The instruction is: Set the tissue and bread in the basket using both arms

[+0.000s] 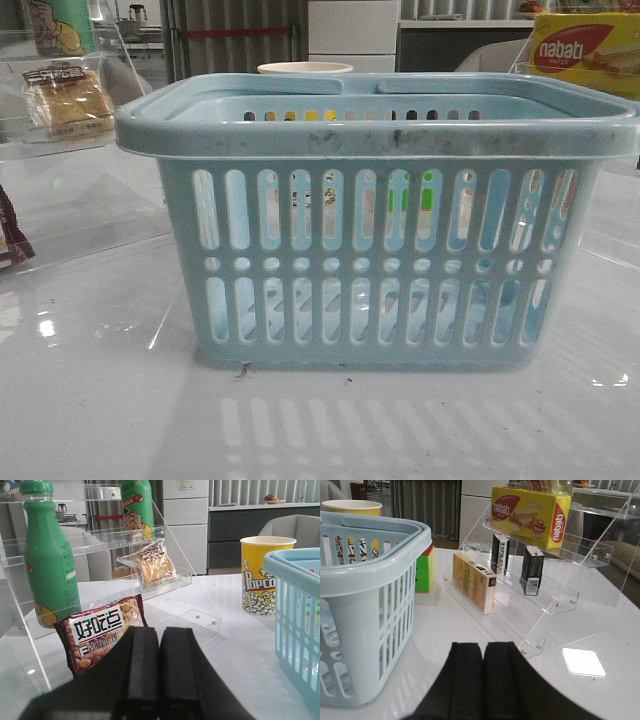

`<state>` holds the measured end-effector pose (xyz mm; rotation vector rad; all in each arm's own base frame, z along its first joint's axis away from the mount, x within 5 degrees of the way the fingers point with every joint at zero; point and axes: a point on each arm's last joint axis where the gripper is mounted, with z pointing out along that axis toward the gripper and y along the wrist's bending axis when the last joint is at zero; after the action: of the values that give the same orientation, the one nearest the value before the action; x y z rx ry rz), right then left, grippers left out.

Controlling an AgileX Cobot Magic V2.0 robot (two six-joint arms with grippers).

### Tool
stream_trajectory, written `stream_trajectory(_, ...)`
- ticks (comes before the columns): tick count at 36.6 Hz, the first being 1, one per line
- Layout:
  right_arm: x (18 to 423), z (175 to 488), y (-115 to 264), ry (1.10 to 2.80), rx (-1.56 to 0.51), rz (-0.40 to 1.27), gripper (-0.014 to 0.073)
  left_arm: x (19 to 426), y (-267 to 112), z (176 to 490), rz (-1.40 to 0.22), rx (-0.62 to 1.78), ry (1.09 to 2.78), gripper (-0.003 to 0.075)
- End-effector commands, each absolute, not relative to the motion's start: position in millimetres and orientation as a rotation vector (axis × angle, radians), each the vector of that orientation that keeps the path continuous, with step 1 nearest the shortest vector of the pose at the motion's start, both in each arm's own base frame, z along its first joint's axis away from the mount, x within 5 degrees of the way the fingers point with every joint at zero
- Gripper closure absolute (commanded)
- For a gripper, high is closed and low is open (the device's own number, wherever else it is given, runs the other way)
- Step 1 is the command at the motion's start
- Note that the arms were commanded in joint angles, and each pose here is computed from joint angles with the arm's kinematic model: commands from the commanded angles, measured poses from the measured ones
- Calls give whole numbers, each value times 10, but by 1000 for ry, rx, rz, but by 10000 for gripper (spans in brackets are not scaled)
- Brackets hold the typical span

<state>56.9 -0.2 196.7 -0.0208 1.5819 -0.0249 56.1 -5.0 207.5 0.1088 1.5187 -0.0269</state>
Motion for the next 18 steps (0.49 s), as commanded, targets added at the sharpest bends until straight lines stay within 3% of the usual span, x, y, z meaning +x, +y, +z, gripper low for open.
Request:
stream_trajectory(1, 551, 2059, -3, 1474, -26, -37, 541, 538, -44, 2165, -38, 87, 1416, 629)
stream_trajectory(18, 532, 2178, -5, 1358, 4, -8, 541, 538, -44, 2165, -38, 87, 1416, 629)
